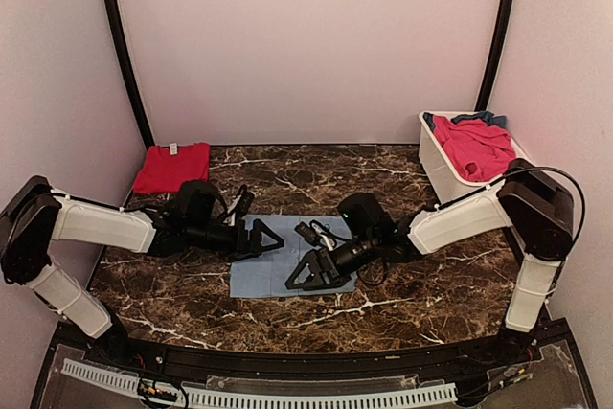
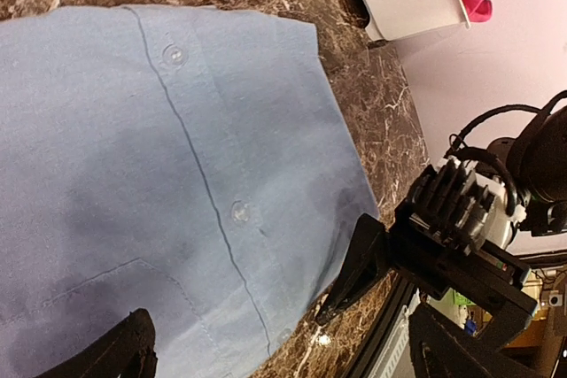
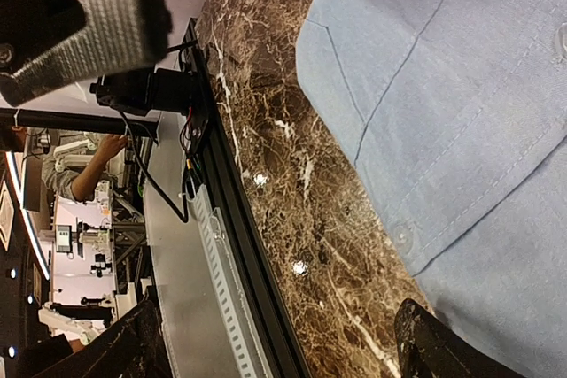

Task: Fold and stack the mixed laundry pile
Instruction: Smooth out the square-folded shirt at the center of the board, then pick up the square-folded shirt from the center of the board, then pass from the left arm to the right

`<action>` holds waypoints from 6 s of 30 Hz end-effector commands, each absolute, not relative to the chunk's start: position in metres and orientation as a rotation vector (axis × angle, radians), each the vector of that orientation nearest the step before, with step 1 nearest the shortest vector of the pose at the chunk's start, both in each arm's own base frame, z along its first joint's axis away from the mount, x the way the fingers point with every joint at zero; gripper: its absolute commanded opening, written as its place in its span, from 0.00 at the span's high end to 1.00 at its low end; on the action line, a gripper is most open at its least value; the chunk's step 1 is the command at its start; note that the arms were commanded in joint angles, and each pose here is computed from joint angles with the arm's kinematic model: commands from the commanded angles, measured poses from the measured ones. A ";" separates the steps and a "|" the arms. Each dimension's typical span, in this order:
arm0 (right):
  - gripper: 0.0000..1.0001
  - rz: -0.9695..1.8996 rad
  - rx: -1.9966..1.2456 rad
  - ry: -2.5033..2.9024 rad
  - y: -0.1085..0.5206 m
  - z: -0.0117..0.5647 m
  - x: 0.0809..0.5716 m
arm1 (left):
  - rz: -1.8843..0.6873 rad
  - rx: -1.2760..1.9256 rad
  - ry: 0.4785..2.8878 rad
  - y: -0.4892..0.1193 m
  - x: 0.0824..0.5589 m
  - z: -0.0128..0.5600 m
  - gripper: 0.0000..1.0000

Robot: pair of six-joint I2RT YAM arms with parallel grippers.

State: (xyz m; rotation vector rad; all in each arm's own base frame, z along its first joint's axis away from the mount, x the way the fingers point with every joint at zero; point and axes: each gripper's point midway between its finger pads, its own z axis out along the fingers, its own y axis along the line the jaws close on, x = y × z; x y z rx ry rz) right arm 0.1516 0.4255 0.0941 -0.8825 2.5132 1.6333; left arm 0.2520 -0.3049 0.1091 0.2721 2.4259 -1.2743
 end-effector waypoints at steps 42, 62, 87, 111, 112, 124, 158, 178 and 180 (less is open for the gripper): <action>0.13 1.586 -0.485 2.354 0.373 0.080 0.358 | -1.265 0.051 2.337 -0.284 0.394 0.080 0.01; 0.10 1.281 -0.553 2.257 0.339 0.171 0.379 | -0.879 -0.002 2.280 -0.211 0.395 0.134 0.01; 0.06 1.218 -0.287 2.250 0.234 0.224 0.306 | -0.427 0.807 2.287 -0.302 0.284 0.168 0.01; 0.29 1.403 -0.155 2.513 0.271 0.112 0.260 | -0.334 1.500 1.779 -0.423 0.182 0.114 0.53; 0.29 1.403 -0.155 2.516 0.272 0.111 0.260 | -0.335 1.533 1.734 -0.430 0.180 0.115 0.54; 0.28 1.405 -0.142 2.526 0.269 0.105 0.258 | -0.262 1.657 1.699 -0.478 0.187 0.057 0.57; 0.24 1.567 -0.109 2.599 0.300 0.070 0.254 | -0.334 1.484 1.651 -0.458 0.191 0.100 1.00; 0.22 1.637 0.223 2.546 0.321 0.080 0.254 | -0.344 1.423 1.660 -0.475 0.204 0.101 1.00; 0.24 1.648 0.274 2.518 0.322 0.082 0.256 | -0.348 1.414 1.661 -0.478 0.205 0.101 1.00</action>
